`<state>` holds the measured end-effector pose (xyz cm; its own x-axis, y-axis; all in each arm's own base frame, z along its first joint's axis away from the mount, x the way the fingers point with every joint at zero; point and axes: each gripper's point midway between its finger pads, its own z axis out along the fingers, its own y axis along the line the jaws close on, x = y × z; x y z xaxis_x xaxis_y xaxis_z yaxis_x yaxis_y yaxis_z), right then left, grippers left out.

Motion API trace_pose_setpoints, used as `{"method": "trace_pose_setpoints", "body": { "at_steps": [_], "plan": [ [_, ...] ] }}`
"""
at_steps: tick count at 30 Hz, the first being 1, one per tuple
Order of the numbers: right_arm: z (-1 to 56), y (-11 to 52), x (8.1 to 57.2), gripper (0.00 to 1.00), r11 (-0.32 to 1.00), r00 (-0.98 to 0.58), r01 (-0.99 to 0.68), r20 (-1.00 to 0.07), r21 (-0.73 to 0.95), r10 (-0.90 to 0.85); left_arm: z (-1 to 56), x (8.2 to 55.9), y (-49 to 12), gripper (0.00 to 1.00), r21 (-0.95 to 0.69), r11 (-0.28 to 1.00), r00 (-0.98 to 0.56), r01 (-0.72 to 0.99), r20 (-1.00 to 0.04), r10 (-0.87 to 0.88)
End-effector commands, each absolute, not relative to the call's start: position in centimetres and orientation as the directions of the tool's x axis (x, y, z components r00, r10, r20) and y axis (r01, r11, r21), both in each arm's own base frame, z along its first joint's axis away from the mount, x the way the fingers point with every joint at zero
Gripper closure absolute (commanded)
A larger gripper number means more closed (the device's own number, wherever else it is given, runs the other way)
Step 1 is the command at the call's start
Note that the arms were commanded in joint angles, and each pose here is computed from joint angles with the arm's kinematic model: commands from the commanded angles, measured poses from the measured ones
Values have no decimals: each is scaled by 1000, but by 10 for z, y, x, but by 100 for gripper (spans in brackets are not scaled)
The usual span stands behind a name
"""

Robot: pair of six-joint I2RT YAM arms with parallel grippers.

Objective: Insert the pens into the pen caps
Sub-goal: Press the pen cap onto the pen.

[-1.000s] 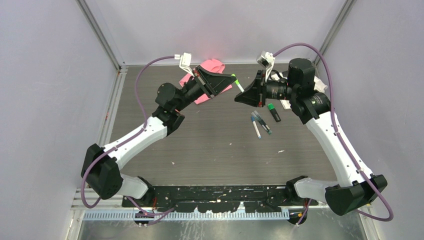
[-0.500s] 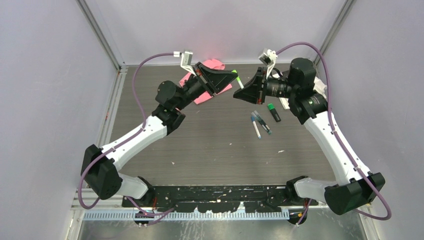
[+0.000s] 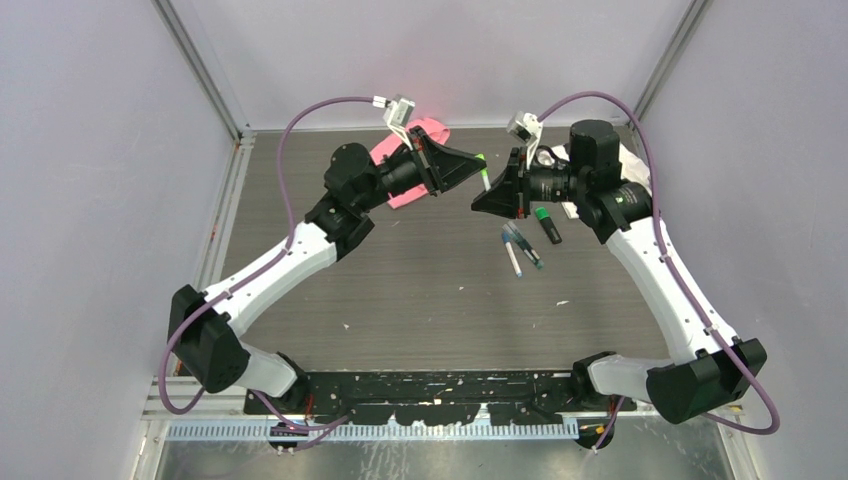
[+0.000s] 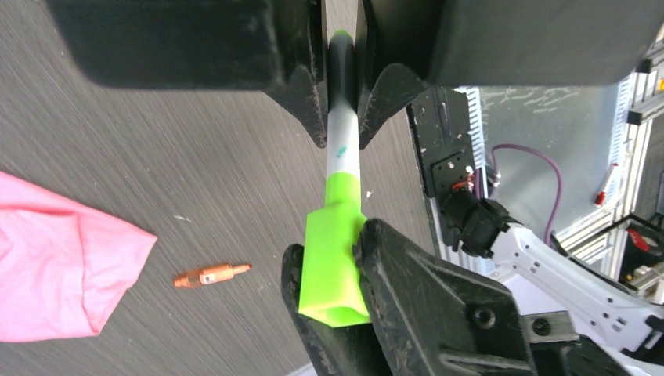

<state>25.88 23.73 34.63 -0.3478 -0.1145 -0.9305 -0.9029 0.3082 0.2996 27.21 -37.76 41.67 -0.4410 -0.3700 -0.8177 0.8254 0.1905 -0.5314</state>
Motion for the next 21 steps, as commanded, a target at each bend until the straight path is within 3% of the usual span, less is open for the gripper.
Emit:
{"method": "trace_pose_setpoints", "body": {
  "at_steps": [1,5,10,21],
  "plan": [
    [442,239,295,99,403,37,-915,-999,-25,23,267,165,-398,99,-723,173,-741,669,-631,231],
    [432,239,292,99,392,3,-920,-1000,1,10,281,175,-399,99,-714,159,-731,682,-670,126],
    [394,243,274,99,314,-116,-944,-993,100,-35,328,205,-386,97,-703,161,-688,692,-711,-148],
    [317,234,237,99,275,-261,-936,-958,220,-123,395,233,-351,59,-668,188,-545,720,-712,-443]
  ]
}}
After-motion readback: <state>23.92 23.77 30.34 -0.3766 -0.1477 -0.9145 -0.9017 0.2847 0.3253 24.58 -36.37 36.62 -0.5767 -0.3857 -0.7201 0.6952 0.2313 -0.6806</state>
